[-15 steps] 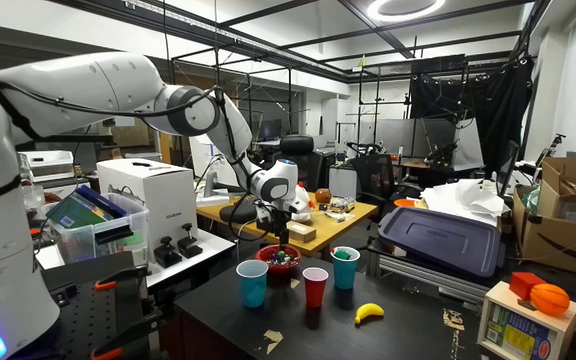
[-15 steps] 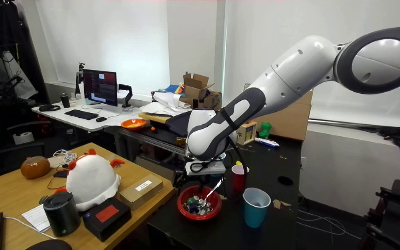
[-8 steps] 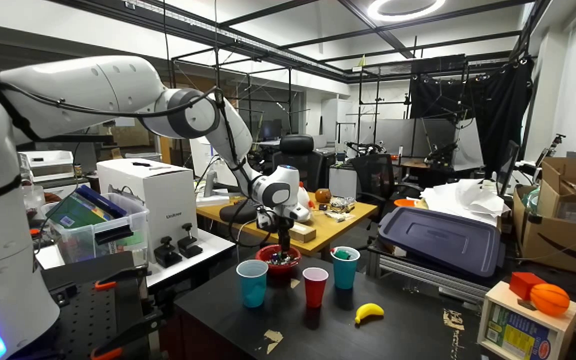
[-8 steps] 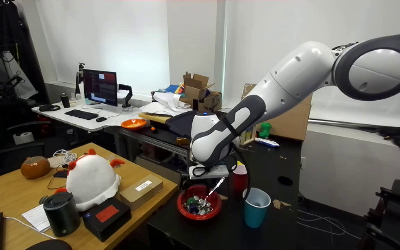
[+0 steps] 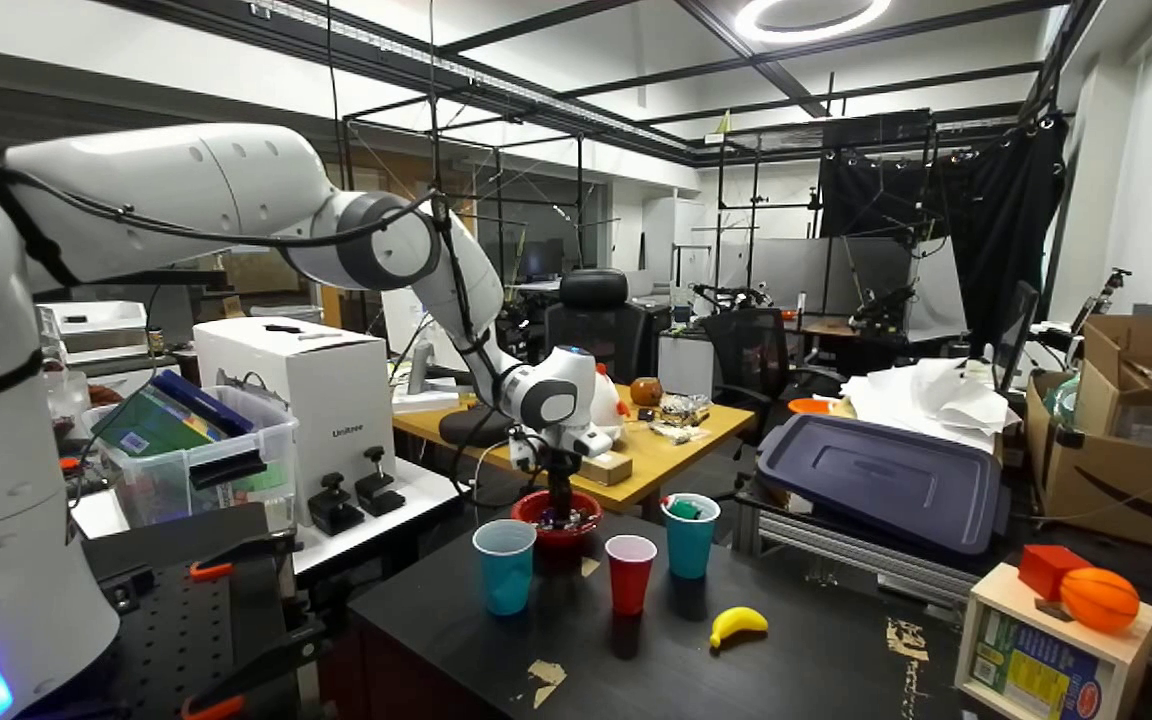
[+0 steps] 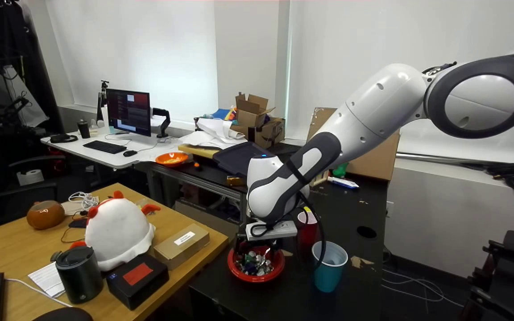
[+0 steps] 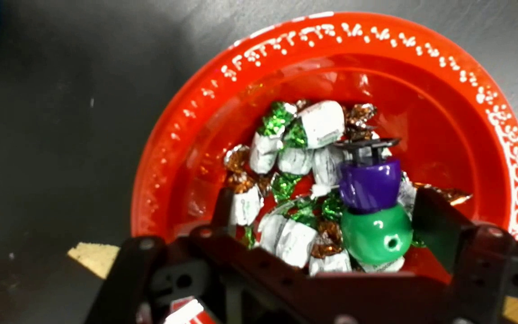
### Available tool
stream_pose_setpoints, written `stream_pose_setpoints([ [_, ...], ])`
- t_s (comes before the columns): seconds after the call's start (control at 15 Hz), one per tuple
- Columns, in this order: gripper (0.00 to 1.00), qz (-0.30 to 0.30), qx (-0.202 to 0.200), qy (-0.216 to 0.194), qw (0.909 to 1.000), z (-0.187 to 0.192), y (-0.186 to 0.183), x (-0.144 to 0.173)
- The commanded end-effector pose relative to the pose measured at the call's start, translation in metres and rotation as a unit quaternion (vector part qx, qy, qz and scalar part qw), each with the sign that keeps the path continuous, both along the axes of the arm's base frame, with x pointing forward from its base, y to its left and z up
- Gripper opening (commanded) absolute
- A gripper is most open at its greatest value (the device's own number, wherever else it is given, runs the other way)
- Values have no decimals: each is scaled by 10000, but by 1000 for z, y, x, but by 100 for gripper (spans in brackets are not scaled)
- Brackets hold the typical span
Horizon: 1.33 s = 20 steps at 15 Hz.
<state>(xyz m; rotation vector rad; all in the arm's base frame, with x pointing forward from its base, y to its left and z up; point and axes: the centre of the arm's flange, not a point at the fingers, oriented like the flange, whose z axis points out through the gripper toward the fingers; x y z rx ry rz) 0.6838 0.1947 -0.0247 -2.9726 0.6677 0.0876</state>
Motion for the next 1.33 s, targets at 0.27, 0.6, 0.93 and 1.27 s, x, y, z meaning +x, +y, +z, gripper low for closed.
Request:
stream_pose_setpoints([
  [0.27, 75, -142, -227, -8, 9996, 10, -4, 19],
  [0.6, 45, -159, -296, -6, 9994, 14, -12, 26],
  [0.93, 62, -46, -264, 308, 9992, 18, -11, 25],
  [1.27, 95, 175, -192, 776, 9966, 22, -5, 14],
])
